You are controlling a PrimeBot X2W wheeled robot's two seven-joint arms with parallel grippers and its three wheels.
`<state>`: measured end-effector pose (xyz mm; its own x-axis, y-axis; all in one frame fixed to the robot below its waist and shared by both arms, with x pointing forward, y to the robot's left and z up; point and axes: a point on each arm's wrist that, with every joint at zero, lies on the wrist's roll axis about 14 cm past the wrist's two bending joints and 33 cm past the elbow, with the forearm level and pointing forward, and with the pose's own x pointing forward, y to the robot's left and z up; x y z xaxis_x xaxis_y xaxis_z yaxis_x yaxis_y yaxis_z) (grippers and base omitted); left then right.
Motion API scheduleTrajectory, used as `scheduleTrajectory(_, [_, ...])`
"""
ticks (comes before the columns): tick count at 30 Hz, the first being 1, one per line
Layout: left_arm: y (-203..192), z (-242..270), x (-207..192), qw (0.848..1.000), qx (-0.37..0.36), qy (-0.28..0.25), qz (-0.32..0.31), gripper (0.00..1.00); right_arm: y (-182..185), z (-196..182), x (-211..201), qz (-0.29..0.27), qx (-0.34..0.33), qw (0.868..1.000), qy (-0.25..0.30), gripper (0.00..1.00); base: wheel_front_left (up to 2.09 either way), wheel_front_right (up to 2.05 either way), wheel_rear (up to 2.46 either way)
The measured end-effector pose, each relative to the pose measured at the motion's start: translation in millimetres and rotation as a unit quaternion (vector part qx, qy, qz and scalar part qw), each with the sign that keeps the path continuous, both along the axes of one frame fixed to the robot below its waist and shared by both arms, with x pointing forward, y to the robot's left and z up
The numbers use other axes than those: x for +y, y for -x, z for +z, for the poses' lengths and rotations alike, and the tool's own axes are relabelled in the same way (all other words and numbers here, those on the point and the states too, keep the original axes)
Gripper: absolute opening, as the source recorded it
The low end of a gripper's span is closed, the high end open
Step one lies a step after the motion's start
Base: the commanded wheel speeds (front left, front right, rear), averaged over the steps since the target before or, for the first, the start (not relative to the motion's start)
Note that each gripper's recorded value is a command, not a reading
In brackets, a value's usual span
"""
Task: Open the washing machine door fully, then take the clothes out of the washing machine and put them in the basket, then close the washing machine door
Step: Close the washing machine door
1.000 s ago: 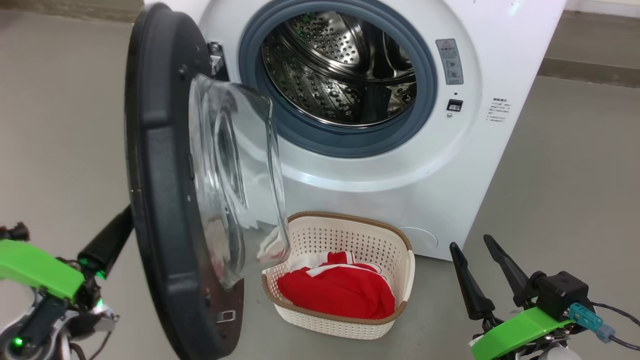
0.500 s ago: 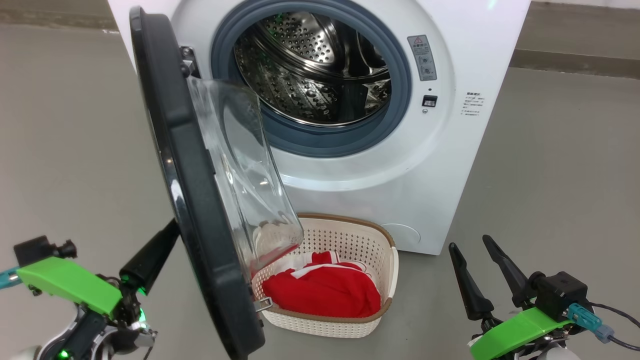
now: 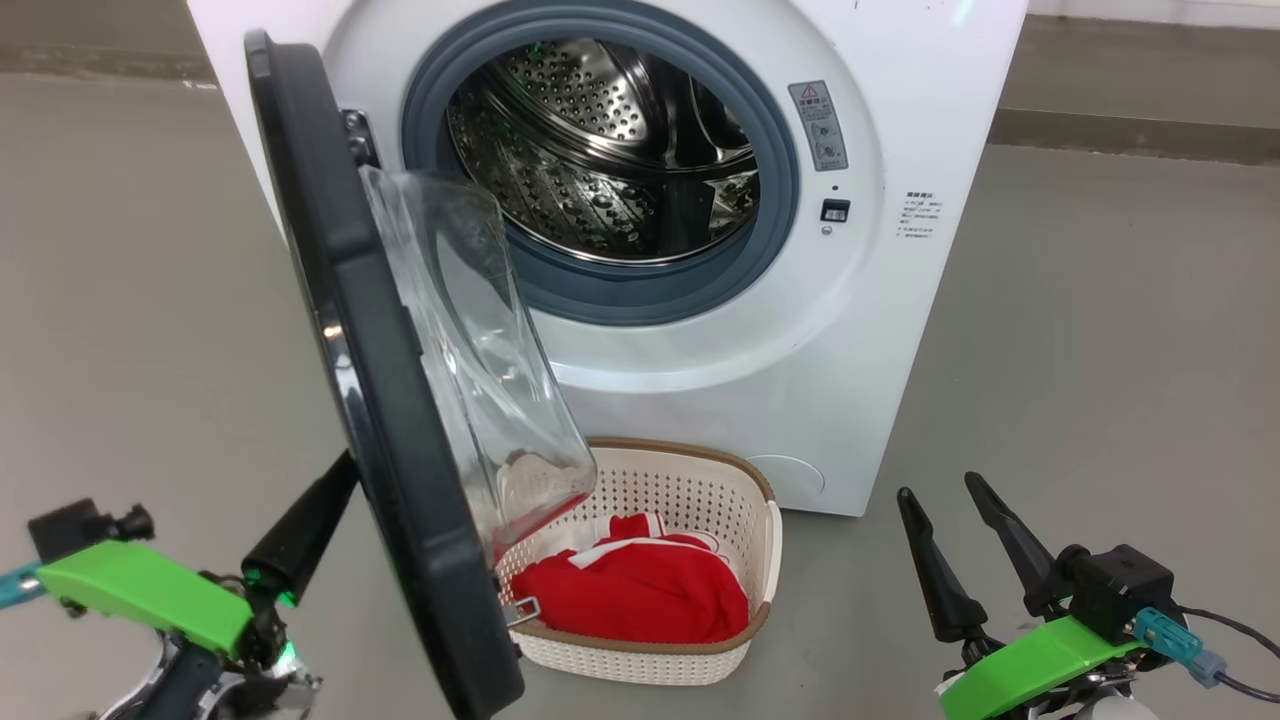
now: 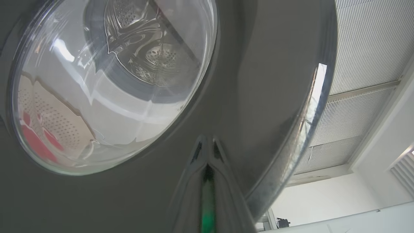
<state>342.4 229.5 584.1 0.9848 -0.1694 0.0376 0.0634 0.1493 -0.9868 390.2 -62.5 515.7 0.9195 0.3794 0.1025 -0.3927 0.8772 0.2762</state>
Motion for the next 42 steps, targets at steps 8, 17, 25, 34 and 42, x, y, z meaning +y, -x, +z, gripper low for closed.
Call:
scheduleTrajectory(8, [10.2,-17.4,33.8,0.972,0.003,-0.208,0.111,1.00,0.4,-1.2,0.8,0.001,0.002,1.000,0.000,1.00,0.00,0.00,0.00])
scheduleTrajectory(17, [26.1,-18.7,64.0,0.887,-0.030,-0.411,0.207,1.00,1.0,-7.7,4.0,0.005,0.011,1.000,-0.001,1.00,0.00,0.00,0.00])
scheduleTrajectory(25, [37.1,-43.4,60.7,0.800,-0.035,-0.556,0.222,1.00,0.9,-8.5,3.5,0.004,0.011,1.000,0.002,1.00,0.00,0.00,0.00])
scheduleTrajectory(34, [47.2,-71.3,67.7,0.785,0.017,-0.574,0.232,1.00,1.2,-6.9,2.6,0.004,0.005,1.000,0.011,1.00,0.00,0.00,0.00])
scheduleTrajectory(42, [57.3,-92.4,67.3,0.783,0.050,-0.576,0.228,1.00,1.0,-5.3,1.8,0.003,0.001,1.000,0.013,1.00,0.00,0.00,0.00])
